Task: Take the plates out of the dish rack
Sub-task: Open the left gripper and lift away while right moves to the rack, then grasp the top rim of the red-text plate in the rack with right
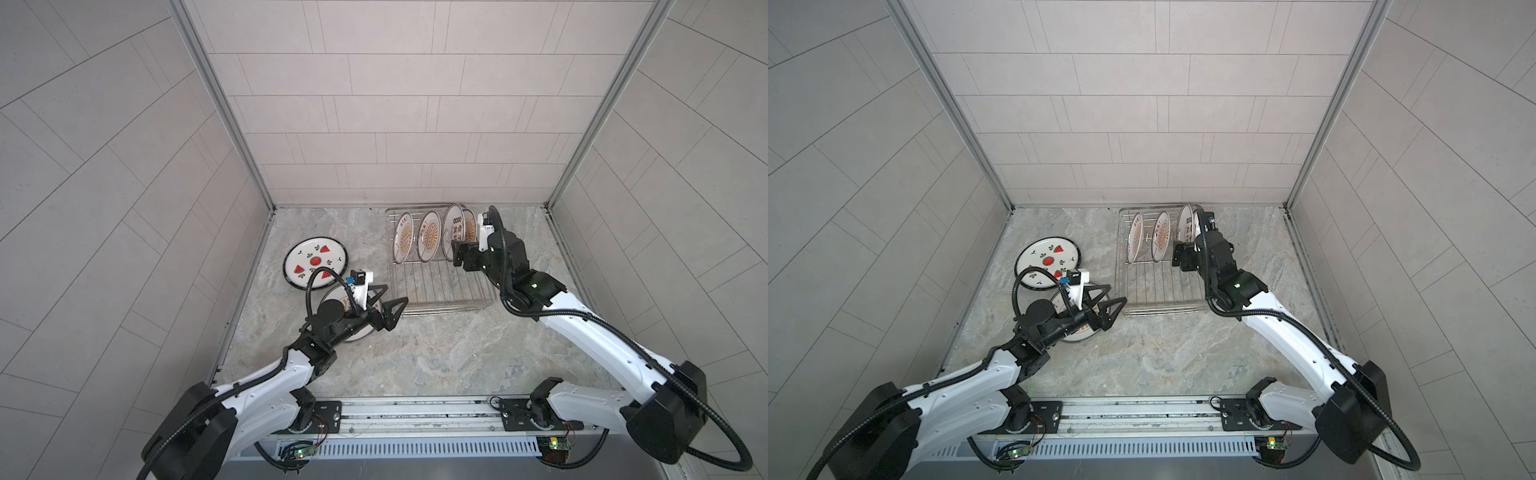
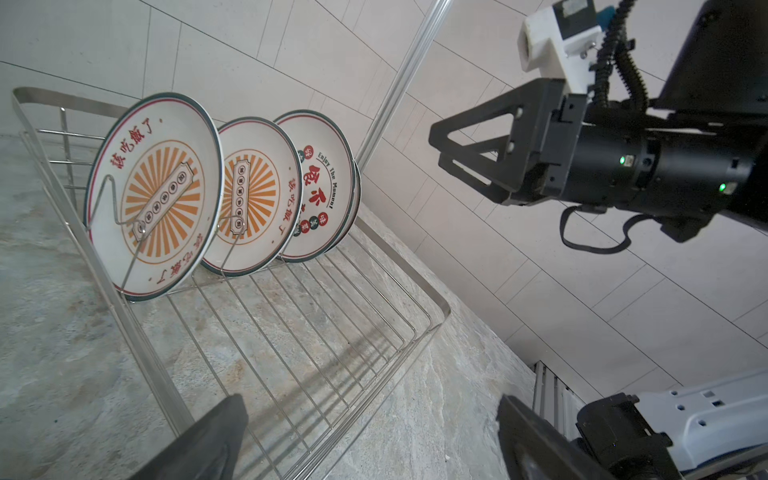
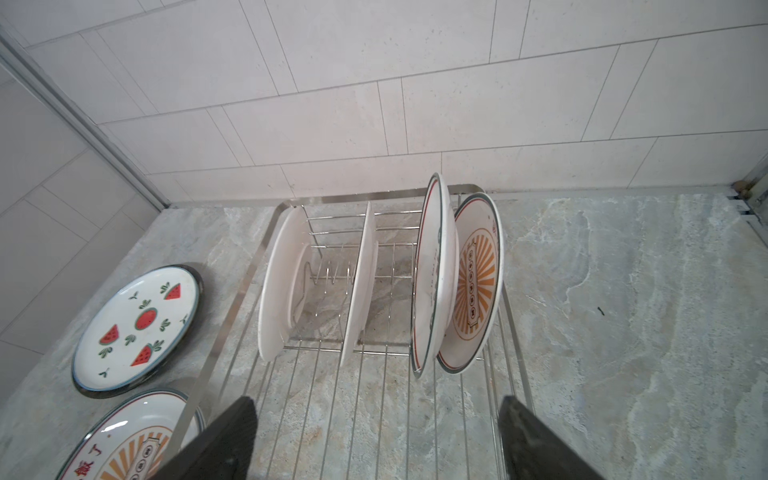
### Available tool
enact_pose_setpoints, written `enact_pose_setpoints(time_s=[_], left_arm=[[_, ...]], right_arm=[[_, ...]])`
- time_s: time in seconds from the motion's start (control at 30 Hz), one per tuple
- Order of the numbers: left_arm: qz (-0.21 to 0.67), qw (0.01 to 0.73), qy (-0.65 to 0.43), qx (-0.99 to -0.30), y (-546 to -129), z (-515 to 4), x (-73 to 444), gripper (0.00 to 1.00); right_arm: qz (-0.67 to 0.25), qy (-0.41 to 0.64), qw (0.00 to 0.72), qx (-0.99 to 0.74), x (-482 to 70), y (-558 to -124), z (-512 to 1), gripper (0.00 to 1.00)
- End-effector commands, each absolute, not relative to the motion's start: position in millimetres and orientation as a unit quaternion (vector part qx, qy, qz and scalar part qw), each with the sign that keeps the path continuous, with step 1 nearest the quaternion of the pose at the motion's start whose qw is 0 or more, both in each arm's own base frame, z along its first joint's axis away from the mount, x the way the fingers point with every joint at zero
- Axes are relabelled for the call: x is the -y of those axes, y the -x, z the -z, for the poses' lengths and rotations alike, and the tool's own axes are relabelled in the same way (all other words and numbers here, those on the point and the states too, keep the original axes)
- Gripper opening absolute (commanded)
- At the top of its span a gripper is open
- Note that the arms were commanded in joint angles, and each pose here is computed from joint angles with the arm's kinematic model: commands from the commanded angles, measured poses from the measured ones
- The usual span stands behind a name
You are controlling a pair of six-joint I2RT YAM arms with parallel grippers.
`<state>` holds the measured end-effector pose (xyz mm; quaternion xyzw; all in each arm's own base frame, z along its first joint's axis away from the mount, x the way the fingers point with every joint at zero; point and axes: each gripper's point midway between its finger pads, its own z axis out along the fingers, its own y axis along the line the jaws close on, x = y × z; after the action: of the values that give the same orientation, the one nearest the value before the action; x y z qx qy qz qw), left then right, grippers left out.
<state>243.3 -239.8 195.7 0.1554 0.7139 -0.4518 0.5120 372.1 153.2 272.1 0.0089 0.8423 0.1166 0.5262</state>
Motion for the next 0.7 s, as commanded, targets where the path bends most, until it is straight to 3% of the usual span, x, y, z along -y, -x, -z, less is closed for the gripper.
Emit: enact_pose_setpoints(time_s=[0.0, 0.4, 0.67], left_arm=[[0.462, 0.533, -0.180, -0.686, -245.0, -214.8, 248.1, 1.00], [0.421, 0.555, -0.163, -0.699, -253.7, -211.2, 235.6, 1.00], [0.411, 0.559, -0.157, -0.703, -257.1, -208.4, 233.0, 1.00]], right_arm=[[-0.074, -0.021, 0.510, -0.857, -143.9, -387.5, -263.0, 0.73], [0.030, -0.038, 0.468, -0.882, -128.8, -467.8, -242.5, 0.45], [0.062, -0.035, 0.443, -0.893, -126.1, -489.7, -223.3, 0.35]])
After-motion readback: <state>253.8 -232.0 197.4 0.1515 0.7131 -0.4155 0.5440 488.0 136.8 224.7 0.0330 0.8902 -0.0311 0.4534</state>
